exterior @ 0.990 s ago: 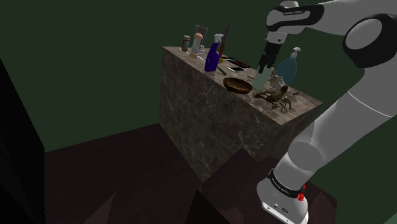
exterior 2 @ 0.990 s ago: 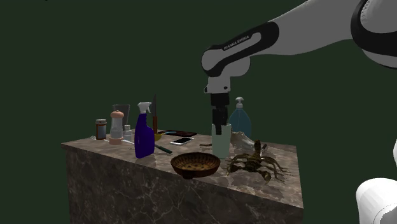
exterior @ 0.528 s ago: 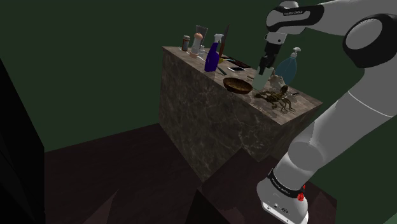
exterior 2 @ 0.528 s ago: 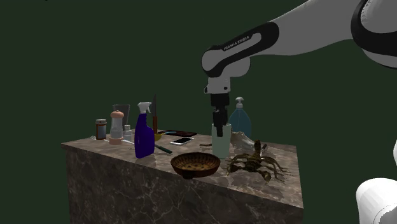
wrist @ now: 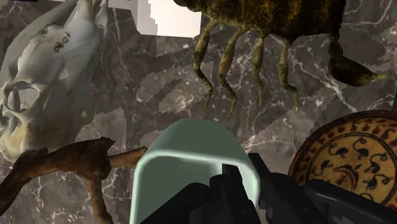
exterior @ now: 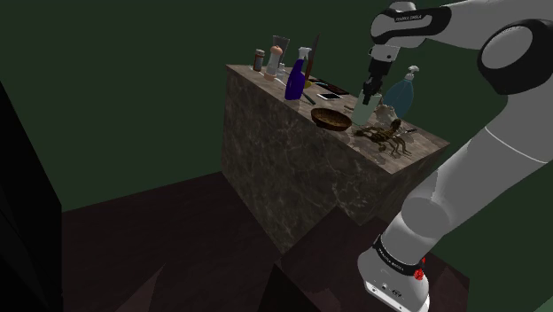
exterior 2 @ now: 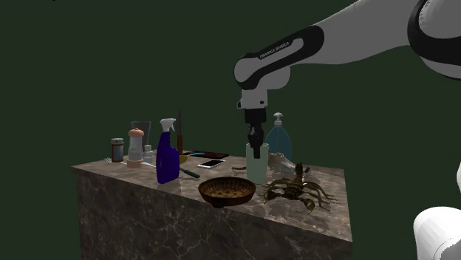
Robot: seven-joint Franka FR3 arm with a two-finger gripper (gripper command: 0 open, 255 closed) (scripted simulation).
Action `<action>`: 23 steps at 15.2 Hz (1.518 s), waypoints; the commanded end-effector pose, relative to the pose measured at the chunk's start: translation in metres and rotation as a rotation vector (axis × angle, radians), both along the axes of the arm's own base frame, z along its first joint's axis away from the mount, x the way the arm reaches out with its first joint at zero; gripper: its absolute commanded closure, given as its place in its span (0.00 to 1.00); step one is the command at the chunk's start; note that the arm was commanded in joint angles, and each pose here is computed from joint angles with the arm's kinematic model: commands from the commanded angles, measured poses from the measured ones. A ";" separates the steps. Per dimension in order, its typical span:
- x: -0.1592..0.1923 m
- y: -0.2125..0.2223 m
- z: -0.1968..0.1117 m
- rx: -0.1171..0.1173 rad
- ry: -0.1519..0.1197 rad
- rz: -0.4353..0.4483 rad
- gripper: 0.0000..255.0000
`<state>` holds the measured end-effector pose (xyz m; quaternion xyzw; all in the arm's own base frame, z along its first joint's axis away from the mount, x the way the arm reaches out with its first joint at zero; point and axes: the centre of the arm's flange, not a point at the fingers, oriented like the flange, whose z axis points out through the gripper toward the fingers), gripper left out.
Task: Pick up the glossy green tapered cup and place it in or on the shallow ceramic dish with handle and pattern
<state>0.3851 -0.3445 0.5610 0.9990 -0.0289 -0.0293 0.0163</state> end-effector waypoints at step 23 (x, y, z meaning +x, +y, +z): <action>0.000 0.000 0.116 0.000 0.000 0.000 1.00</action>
